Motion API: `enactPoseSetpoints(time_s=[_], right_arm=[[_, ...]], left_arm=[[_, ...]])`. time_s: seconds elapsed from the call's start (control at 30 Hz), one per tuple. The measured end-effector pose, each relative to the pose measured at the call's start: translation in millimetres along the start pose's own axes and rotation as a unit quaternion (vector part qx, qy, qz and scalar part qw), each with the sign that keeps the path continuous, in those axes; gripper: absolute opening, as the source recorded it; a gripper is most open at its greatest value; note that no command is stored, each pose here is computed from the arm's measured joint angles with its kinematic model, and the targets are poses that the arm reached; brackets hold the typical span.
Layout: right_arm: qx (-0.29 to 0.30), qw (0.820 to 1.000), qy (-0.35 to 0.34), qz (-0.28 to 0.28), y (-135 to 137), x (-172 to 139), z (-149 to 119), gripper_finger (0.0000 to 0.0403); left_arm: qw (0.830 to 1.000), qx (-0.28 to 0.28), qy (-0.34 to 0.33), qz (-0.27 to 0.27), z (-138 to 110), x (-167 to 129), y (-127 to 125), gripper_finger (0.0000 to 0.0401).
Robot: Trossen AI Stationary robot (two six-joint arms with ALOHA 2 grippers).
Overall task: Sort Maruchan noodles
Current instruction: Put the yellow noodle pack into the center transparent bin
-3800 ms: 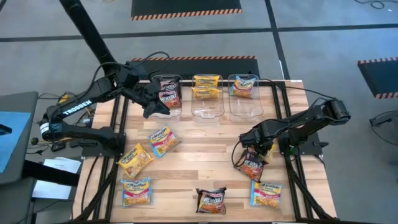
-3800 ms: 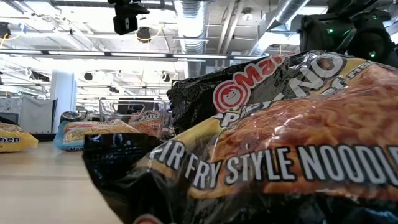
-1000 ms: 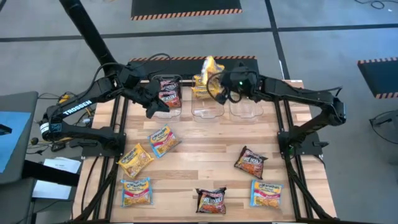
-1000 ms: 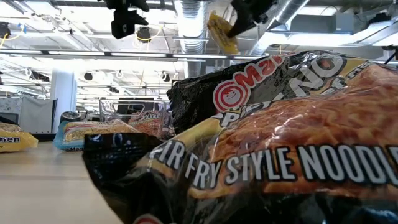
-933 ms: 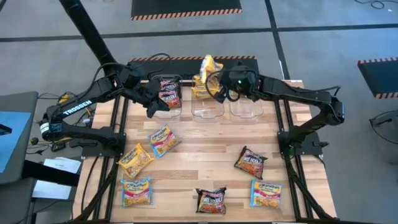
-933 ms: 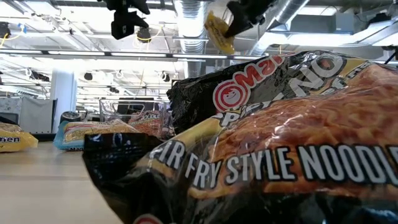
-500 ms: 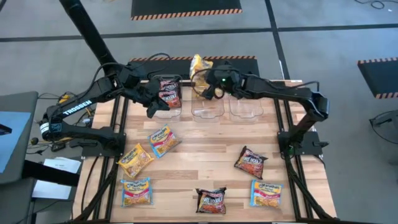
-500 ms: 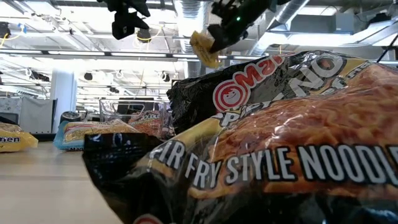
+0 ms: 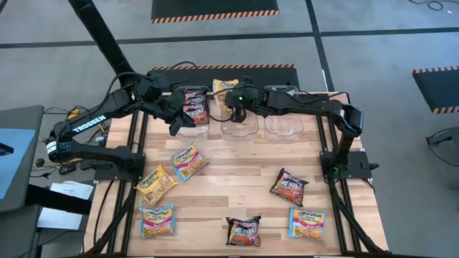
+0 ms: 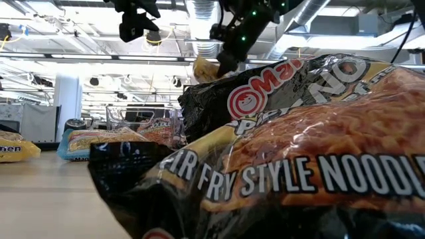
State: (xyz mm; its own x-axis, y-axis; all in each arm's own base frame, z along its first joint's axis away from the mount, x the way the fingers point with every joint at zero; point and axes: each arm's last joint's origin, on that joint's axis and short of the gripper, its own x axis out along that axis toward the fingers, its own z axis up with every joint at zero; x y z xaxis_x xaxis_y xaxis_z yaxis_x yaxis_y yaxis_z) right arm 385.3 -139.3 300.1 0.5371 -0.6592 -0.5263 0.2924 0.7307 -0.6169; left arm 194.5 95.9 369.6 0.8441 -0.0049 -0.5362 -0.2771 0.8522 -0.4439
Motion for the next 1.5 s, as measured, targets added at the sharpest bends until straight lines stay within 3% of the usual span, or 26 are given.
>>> enactPoseSetpoints(time_s=[0.3,0.63,0.9,1.5], right_arm=[[-0.048,0.996,0.075,0.009,10.1,2.4,-13.1,0.0],[-0.005,0.989,0.139,0.04,24.8,5.6,-25.7,0.0001],[-0.062,0.976,0.205,0.046,50.8,25.8,-40.3,0.0001],[-0.068,0.97,0.23,0.035,61.8,52.9,-51.1,0.0001]], left_arm=[[1.0,-0.013,-0.002,0.006,0.1,0.0,0.4,0.013],[1.0,-0.009,-0.005,0.02,0.3,0.0,1.2,0.013],[1.0,0.004,-0.005,0.02,0.3,0.0,1.2,0.013],[1.0,0.015,-0.004,0.016,0.2,0.2,1.0,0.013]])
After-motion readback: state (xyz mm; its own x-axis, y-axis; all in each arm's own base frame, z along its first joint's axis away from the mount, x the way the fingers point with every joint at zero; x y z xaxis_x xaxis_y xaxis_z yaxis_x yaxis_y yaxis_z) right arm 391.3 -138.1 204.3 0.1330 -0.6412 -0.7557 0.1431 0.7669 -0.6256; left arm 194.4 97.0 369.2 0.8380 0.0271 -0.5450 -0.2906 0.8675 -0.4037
